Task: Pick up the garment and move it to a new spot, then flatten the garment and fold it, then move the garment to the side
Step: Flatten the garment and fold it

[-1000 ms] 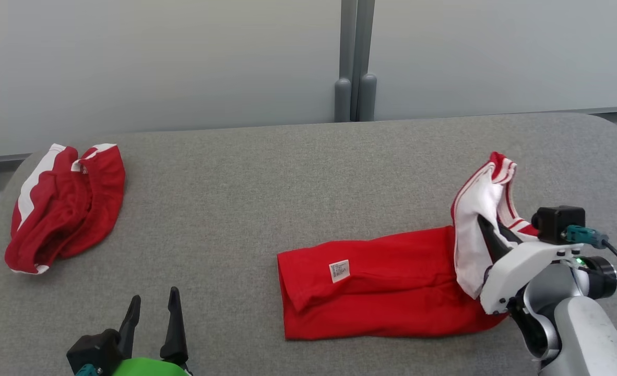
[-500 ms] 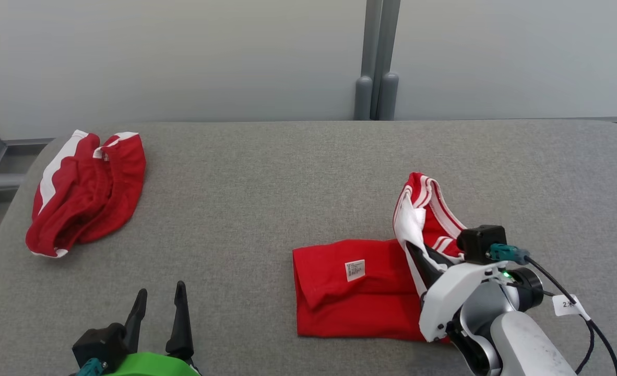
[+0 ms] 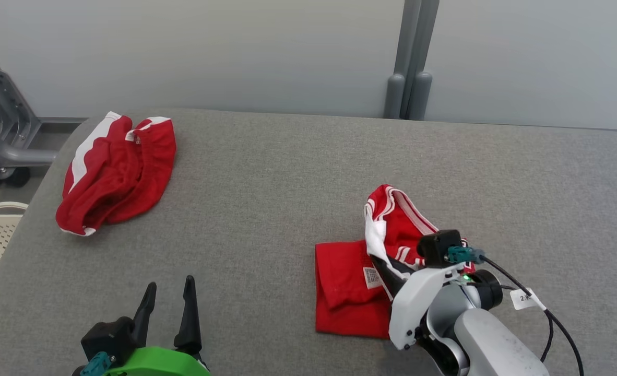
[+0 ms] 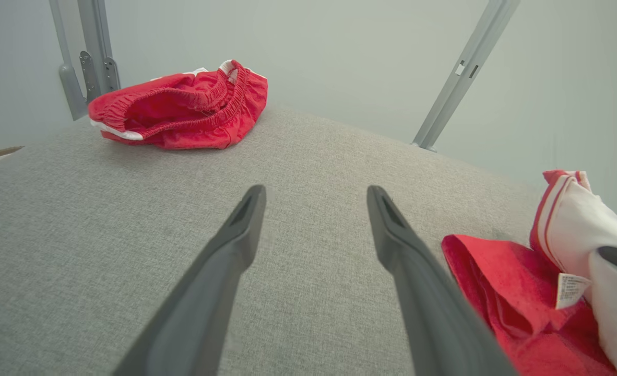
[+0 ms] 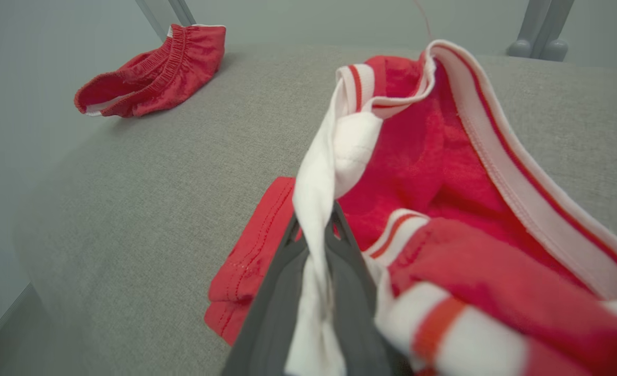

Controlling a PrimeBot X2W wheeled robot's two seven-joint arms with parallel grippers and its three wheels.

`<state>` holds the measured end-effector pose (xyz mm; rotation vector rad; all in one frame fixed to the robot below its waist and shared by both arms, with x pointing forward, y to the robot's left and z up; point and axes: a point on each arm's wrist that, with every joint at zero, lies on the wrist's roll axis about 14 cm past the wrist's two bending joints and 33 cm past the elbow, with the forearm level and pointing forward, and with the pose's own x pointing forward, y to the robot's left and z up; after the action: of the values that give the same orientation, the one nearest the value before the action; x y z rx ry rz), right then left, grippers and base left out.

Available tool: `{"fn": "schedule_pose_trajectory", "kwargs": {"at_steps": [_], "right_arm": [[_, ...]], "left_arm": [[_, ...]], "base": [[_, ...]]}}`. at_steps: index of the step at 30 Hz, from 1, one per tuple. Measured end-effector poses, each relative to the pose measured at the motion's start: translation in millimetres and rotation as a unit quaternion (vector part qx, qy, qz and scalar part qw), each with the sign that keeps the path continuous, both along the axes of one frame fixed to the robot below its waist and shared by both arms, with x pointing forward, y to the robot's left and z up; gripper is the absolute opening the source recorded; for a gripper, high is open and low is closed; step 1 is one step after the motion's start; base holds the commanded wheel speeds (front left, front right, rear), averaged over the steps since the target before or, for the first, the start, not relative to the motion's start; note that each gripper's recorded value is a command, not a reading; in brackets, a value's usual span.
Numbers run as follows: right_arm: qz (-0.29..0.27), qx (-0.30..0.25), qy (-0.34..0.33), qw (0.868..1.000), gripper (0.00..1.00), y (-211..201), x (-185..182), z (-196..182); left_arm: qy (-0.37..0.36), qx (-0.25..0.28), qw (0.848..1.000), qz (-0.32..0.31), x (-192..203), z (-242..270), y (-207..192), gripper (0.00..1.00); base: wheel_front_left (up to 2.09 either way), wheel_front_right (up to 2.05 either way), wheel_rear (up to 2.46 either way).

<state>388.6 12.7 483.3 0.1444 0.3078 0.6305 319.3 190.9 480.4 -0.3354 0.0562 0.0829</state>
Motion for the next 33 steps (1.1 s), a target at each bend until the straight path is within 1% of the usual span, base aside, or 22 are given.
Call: {"fn": "schedule_pose_trajectory", "kwargs": {"at_steps": [6, 7, 8, 9, 15, 24, 29, 33], "right_arm": [[0.031, -0.014, 0.02, 0.999, 0.0, 17, -11, -18], [0.034, -0.015, 0.02, 0.999, 0.26, 18, -12, -19], [0.037, -0.015, 0.022, 0.999, 0.5, 20, -13, -20], [0.04, -0.013, 0.019, 0.999, 1.0, 22, -14, -19], [0.055, 0.003, 0.0, 0.998, 1.0, 32, -18, -8], [0.077, 0.05, -0.055, 0.994, 1.0, 49, -26, 32], [0.07, 0.071, -0.083, 0.992, 1.0, 47, -26, 51], [0.047, 0.089, -0.112, 0.989, 1.0, 35, -20, 69]], "left_arm": [[0.001, 0.0, 1.0, 0.009, -4, -1, 5, 1.0], [0.001, 0.0, 1.0, 0.01, -4, 0, 5, 1.0], [0.0, 0.0, 1.0, 0.01, -4, 0, 5, 1.0], [0.0, 0.0, 1.0, 0.01, -4, 0, 5, 1.0], [-0.001, 0.001, 1.0, 0.003, -3, 1, 1, 1.0], [-0.004, 0.001, 1.0, -0.009, -1, 4, -7, 1.0], [-0.004, 0.002, 1.0, -0.013, -3, 4, -10, 1.0], [-0.007, 0.002, 1.0, -0.016, -3, 6, -11, 1.0]], "base": [[0.0, 0.0, 0.0], [0.0, 0.0, 0.0], [0.0, 0.0, 0.0], [0.0, 0.0, 0.0], [0.0, 0.0, 0.0], [0.0, 0.0, 0.0], [0.0, 0.0, 0.0], [0.0, 0.0, 0.0]]}}
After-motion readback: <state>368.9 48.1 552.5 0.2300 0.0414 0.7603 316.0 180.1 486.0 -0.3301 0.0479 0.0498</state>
